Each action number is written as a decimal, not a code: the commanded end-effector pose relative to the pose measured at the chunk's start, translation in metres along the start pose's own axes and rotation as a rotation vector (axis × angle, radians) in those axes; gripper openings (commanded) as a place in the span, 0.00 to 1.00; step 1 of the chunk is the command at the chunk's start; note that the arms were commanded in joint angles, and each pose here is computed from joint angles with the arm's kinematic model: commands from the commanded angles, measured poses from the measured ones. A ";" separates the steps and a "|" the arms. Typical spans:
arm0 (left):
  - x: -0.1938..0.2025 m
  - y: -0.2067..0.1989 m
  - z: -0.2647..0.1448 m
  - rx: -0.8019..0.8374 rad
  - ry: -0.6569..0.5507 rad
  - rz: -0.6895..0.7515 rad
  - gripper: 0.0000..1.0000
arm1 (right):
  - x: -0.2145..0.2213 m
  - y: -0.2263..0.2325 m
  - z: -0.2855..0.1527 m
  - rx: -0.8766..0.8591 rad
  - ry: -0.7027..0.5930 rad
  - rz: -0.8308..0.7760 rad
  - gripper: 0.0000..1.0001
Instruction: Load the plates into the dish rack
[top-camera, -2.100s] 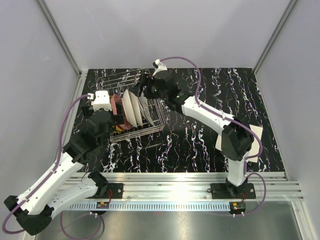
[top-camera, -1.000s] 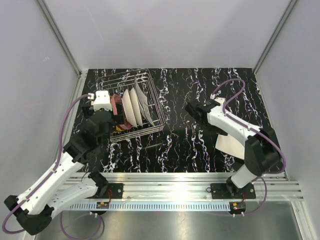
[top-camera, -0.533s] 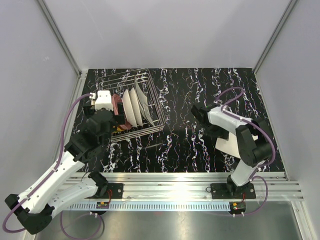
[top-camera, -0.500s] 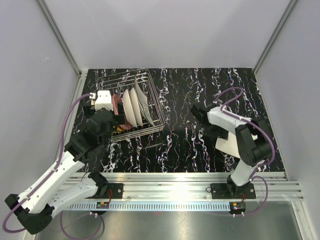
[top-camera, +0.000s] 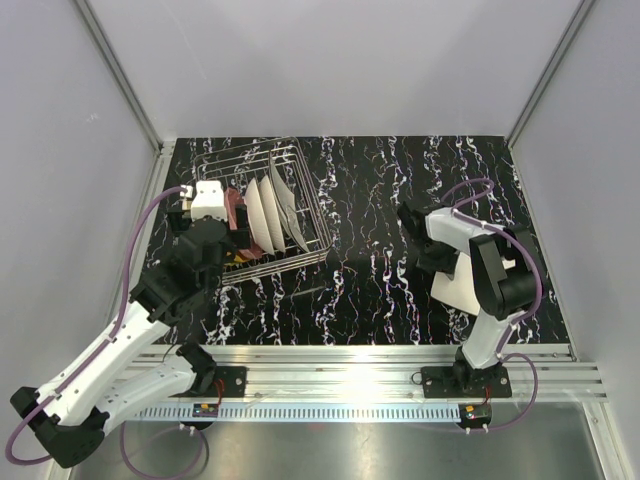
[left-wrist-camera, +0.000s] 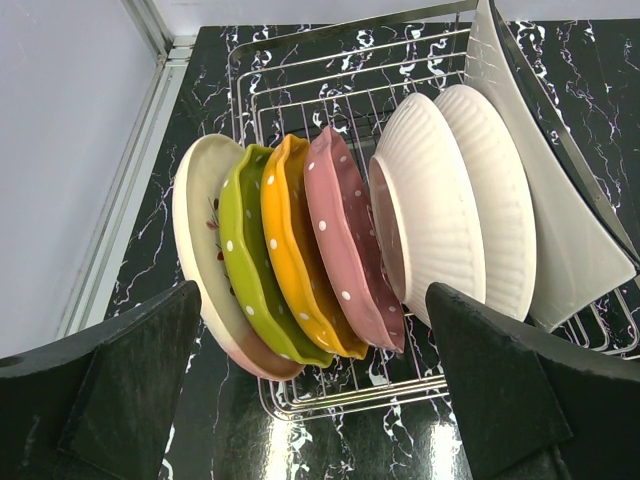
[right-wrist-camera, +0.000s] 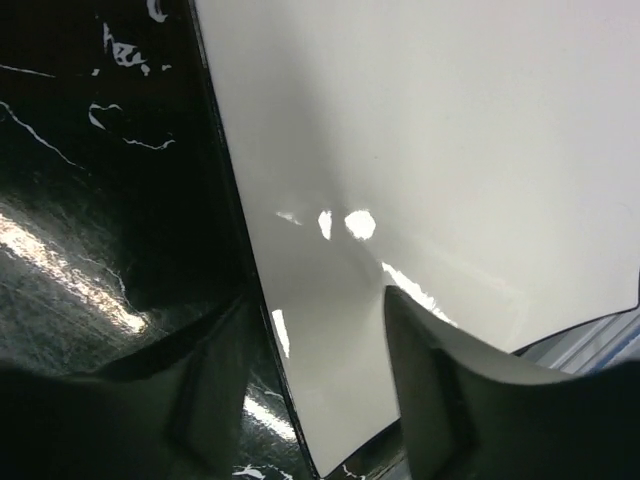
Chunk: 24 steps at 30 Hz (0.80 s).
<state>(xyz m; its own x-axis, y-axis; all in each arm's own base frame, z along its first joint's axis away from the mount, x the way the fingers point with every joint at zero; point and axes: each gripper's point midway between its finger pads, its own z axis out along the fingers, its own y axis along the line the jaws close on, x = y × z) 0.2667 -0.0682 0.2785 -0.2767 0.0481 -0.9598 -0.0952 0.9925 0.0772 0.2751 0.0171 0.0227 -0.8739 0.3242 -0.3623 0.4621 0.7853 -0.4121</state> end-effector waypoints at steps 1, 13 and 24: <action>-0.020 0.001 -0.003 0.001 -0.046 -0.046 0.99 | 0.000 0.015 0.004 -0.045 0.022 -0.022 0.56; -0.024 0.004 -0.007 0.001 -0.062 -0.063 0.99 | 0.004 0.047 -0.010 -0.209 0.036 -0.042 0.00; -0.024 0.005 -0.008 0.000 -0.063 -0.067 0.99 | 0.013 0.136 -0.091 -0.310 -0.108 -0.224 0.00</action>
<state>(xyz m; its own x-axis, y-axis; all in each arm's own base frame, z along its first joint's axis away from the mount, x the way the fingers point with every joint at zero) 0.2653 -0.0670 0.2809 -0.2689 0.0419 -0.9623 -0.0962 0.9929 0.0701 0.2899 0.0903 0.0345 -0.9529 0.0380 -0.3010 0.1778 0.8738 -0.4526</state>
